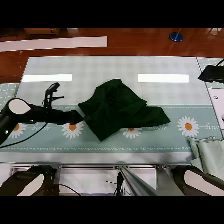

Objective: Fold the shirts.

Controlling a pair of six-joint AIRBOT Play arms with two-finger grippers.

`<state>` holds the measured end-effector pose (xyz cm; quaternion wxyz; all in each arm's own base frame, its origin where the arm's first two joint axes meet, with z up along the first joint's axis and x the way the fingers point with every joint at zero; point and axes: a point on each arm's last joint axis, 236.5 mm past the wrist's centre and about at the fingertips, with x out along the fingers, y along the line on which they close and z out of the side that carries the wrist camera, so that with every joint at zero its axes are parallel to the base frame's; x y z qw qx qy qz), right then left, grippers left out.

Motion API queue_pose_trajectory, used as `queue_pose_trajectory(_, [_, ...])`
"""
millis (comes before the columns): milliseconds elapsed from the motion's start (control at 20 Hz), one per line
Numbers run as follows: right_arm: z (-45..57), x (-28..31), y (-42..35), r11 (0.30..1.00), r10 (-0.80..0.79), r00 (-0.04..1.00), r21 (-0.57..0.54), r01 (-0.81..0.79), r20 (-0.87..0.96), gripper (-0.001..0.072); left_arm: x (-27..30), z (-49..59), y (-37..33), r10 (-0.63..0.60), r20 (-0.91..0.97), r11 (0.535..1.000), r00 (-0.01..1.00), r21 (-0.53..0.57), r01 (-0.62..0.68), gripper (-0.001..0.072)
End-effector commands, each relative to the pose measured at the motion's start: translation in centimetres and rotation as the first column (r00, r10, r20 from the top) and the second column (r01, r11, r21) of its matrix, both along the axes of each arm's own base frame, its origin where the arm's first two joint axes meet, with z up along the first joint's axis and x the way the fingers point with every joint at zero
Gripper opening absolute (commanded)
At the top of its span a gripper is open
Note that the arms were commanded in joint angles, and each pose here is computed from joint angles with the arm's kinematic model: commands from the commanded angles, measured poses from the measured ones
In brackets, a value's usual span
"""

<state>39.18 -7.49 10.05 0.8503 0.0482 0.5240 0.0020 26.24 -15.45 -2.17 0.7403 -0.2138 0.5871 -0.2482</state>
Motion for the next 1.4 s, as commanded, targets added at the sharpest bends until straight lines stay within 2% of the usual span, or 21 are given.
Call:
queue_pose_trajectory(0, [-1.2,-0.1,0.3,0.999,0.004,1.000,0.039,-0.004,-0.004,0.0561,1.7,0.9,1.0,0.102,-0.072,0.971,0.992,-0.209,-0.115,0.0707])
queue_pose_trajectory(150, [-1.3,-0.1,0.3,0.999,0.005,1.000,0.038,-0.005,-0.004,0.0561,1.3,-1.0,1.5,0.108,-0.177,0.963,0.978,-0.225,-0.147,0.0707])
queue_pose_trajectory(450, [-1.3,-0.1,0.3,0.999,0.006,1.000,0.038,-0.005,-0.005,0.0560,0.2,-4.1,-1.2,0.046,-0.288,0.965,0.957,-0.234,-0.117,0.0707])
queue_pose_trajectory(600, [-1.4,-0.2,0.3,0.999,0.006,1.000,0.039,-0.006,-0.009,0.0553,2.0,-4.8,-2.5,0.113,-0.289,0.948,0.950,-0.255,-0.191,0.0698])
queue_pose_trajectory(700, [-1.4,-0.2,0.3,0.999,0.007,1.000,0.040,-0.007,-0.012,0.0553,2.9,-4.9,-3.5,0.147,-0.314,0.926,0.938,-0.290,-0.242,0.0538])
queue_pose_trajectory(800, [-1.4,-0.2,0.3,0.999,0.007,1.000,0.040,-0.007,-0.012,0.0553,3.1,-5.4,-4.2,0.156,-0.350,0.912,0.924,-0.307,-0.270,0.0506])
queue_pose_trajectory(900, [-1.4,-0.3,0.4,0.999,0.008,1.000,0.040,-0.007,-0.014,0.0552,3.0,-5.9,-4.5,0.159,-0.377,0.905,0.912,-0.313,-0.287,0.0268])
queue_pose_trajectory(1000, [-1.5,-0.4,0.4,0.999,0.009,1.000,0.040,-0.008,-0.021,0.0553,2.9,-5.8,-4.6,0.145,-0.372,0.907,0.917,-0.321,-0.273,0.0069])
queue_pose_trajectory(1050, [-1.5,-0.4,0.2,0.999,0.008,1.000,0.034,-0.007,-0.022,0.0552,2.5,-5.5,-4.8,0.112,-0.352,0.911,0.929,-0.337,-0.237,0.0024])
queue_pose_trajectory(1200, [-2.4,-0.8,-0.8,1.000,-0.004,0.998,0.020,0.005,-0.056,0.0553,1.3,-4.5,-5.5,0.025,-0.331,0.909,0.943,-0.384,-0.159,0.0023])
queue_pose_trajectory(1350, [-6.3,-2.5,0.2,0.977,0.005,0.984,0.210,0.033,-0.177,0.0563,0.6,-3.8,-5.9,-0.022,-0.317,0.904,0.948,-0.412,-0.116,0.0023])
